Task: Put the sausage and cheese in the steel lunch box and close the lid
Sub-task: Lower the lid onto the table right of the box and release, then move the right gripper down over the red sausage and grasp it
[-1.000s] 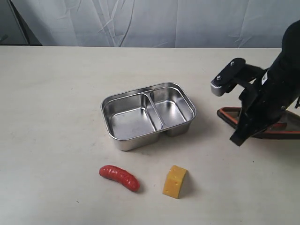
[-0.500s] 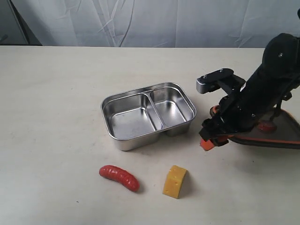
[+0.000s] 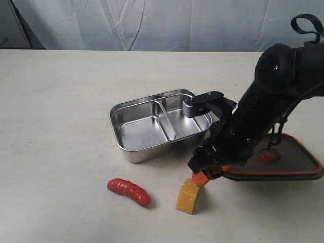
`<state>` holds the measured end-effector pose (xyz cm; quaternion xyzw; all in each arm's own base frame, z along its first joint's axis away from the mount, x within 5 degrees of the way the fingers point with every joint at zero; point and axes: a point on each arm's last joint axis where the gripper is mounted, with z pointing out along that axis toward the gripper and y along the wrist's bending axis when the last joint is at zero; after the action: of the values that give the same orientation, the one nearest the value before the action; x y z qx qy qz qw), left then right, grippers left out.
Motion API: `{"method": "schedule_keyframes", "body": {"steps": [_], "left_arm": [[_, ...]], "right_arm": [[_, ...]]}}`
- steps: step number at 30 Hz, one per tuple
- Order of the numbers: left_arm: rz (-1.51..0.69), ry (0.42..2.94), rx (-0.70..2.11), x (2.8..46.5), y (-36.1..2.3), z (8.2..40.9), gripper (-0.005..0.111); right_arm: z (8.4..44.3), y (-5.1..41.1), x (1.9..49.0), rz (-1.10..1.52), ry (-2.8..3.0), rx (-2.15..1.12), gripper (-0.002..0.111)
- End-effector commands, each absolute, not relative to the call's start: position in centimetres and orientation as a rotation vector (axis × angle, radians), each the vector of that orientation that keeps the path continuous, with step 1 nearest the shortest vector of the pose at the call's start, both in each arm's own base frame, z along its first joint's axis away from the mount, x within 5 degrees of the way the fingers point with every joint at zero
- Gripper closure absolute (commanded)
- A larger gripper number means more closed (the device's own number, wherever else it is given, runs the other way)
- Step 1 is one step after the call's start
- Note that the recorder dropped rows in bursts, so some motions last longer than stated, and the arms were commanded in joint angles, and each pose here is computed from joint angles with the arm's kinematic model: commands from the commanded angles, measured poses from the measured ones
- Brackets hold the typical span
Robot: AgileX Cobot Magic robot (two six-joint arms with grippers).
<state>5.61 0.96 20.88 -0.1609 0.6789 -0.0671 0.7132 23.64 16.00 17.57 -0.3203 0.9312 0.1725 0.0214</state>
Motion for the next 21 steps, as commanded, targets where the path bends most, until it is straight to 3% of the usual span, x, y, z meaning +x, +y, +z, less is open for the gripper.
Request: {"method": "schedule_keyframes", "body": {"steps": [1,5,11,16,21], "left_arm": [[-0.152,1.505,-0.340,5.6,0.9,20.8,0.107],[-0.152,1.505,-0.340,5.6,0.9,20.8,0.107],[-0.152,1.505,-0.340,5.6,0.9,20.8,0.107],[-0.152,1.505,-0.340,5.6,0.9,20.8,0.107],[-0.152,1.505,-0.340,5.6,0.9,20.8,0.107]], "right_arm": [[17.1,13.8,24.0,0.164,2.986,-0.938,0.047],[17.2,11.7,24.7,-0.210,3.034,-0.737,0.047],[18.2,11.9,25.5,-0.202,2.926,-0.721,0.047],[19.0,13.7,24.9,0.112,2.923,-0.666,0.047],[19.6,18.3,23.2,0.504,2.708,-1.011,0.047]]}}
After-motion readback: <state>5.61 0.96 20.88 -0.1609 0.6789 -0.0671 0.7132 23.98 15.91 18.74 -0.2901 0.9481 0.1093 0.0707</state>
